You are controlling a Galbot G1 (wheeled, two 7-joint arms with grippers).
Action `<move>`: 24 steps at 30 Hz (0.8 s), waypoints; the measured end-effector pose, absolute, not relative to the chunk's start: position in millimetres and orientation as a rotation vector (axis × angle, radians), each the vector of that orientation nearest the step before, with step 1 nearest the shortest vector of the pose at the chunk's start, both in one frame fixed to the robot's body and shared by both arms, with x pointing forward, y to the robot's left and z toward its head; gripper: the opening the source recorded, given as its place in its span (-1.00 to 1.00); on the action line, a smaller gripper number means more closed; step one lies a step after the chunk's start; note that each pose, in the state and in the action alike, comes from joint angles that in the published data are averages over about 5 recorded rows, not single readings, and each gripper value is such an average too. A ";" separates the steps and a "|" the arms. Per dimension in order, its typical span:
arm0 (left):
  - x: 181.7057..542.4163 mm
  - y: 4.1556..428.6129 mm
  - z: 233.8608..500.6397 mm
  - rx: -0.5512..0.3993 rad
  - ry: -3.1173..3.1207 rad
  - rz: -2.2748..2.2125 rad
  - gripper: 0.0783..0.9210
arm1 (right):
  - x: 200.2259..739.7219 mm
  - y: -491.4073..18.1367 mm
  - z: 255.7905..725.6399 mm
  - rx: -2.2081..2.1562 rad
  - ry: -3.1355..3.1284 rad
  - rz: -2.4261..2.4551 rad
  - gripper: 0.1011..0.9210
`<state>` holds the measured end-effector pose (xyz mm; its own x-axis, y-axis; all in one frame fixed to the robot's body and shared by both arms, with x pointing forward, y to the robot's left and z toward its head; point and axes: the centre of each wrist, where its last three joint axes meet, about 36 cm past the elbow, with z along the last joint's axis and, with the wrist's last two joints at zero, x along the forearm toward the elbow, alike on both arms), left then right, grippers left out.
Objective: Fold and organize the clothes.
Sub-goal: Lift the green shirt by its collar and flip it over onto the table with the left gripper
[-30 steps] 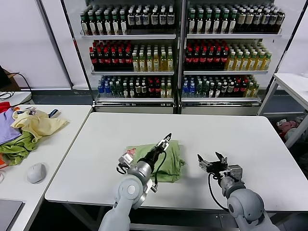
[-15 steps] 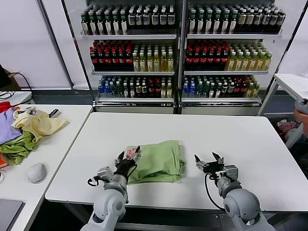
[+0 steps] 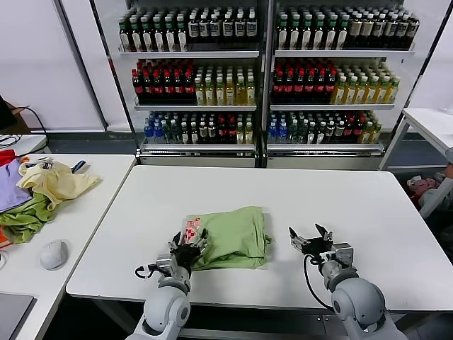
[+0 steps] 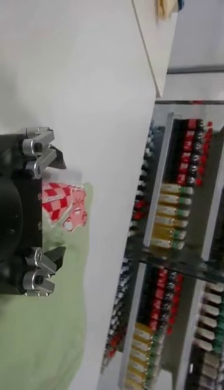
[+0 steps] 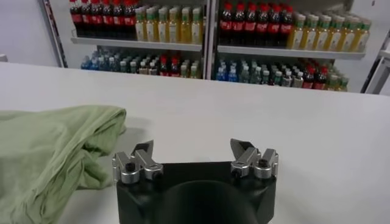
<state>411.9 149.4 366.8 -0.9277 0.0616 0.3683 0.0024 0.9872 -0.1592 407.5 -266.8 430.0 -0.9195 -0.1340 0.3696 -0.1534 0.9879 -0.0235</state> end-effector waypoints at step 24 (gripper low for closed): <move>412.8 180.7 393.0 -0.070 -2.690 0.540 -0.91 | 403.1 -262.0 433.9 0.211 -2.769 0.072 0.76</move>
<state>412.8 180.7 393.0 -0.9212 0.1239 0.3689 -0.0281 0.9243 -0.3806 403.1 -262.0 433.9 -0.9234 -0.1373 0.3585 -0.1557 0.9875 -0.0226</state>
